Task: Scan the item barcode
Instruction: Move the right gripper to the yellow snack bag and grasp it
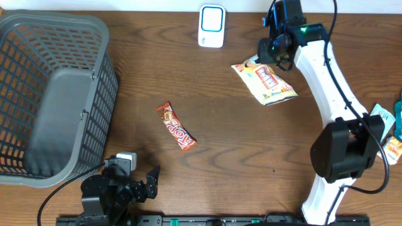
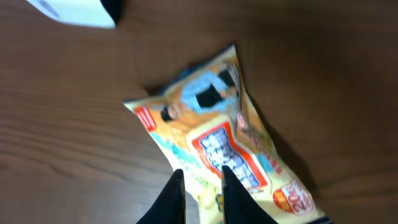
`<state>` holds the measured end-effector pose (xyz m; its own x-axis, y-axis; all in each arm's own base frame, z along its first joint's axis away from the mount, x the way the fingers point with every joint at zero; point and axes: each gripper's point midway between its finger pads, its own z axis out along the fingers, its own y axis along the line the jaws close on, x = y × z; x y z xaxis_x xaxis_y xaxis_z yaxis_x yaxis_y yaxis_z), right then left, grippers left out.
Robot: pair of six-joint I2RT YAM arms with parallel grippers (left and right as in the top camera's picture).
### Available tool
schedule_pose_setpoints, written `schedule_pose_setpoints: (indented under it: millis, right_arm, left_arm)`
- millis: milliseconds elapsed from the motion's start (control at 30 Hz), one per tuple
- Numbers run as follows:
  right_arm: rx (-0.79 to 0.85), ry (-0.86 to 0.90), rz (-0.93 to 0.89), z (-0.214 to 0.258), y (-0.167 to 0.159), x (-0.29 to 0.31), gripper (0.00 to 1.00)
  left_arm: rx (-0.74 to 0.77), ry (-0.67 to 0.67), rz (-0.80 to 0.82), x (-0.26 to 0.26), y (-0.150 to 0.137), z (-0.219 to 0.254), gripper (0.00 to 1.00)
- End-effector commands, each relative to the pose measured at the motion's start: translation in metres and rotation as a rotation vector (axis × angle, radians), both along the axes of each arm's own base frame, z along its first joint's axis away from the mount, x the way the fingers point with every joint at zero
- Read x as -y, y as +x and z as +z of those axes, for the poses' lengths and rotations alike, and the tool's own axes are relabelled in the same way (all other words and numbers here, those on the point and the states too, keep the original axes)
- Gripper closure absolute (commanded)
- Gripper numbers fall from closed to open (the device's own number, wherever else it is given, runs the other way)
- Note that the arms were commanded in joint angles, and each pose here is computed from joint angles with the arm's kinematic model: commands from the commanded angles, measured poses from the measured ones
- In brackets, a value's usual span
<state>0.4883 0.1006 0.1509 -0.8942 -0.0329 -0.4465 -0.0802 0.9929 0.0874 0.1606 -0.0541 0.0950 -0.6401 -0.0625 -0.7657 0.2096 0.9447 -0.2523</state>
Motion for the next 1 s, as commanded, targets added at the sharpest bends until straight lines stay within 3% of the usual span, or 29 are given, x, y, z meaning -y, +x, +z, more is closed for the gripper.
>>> schedule_pose_setpoints:
  millis: [0,233,367,467,700,833,900,967]
  right_arm:
    - [-0.106,-0.015,0.0,-0.055,0.001,-0.004,0.86]
    - [-0.333,-0.067,-0.009,-0.153,-0.02,-0.003,0.99]
    - [-0.391,-0.151,-0.03,-0.169,-0.031,0.013,0.99]
    - [-0.381,-0.175,-0.034,-0.153,-0.033,0.017,0.99]
    - [-0.208,-0.133,-0.042,-0.064,-0.024,0.015,0.99]
    - [-0.168,-0.119,-0.019,-0.029,-0.036,0.006,0.97]
    - [-0.175,-0.139,0.026,-0.025,-0.043,-0.002,0.91]
    - [-0.181,-0.171,0.104,-0.029,-0.048,-0.013,0.74]
  left_arm:
    - [0.002,0.011,0.0,-0.001,0.0,0.0,0.01]
    - [0.002,0.011,0.0,-0.001,0.0,0.0,0.01]
    - [0.002,0.011,0.0,-0.001,0.0,0.0,0.01]
    - [0.002,0.011,0.0,-0.001,0.0,0.0,0.01]
    - [0.002,0.011,0.001,-0.001,0.0,0.0,0.01]
    - [0.002,0.011,0.001,-0.001,0.0,0.0,0.01]
    - [0.002,0.011,0.0,-0.001,0.0,0.0,0.01]
    - [0.002,0.011,0.0,-0.001,0.0,0.0,0.01]
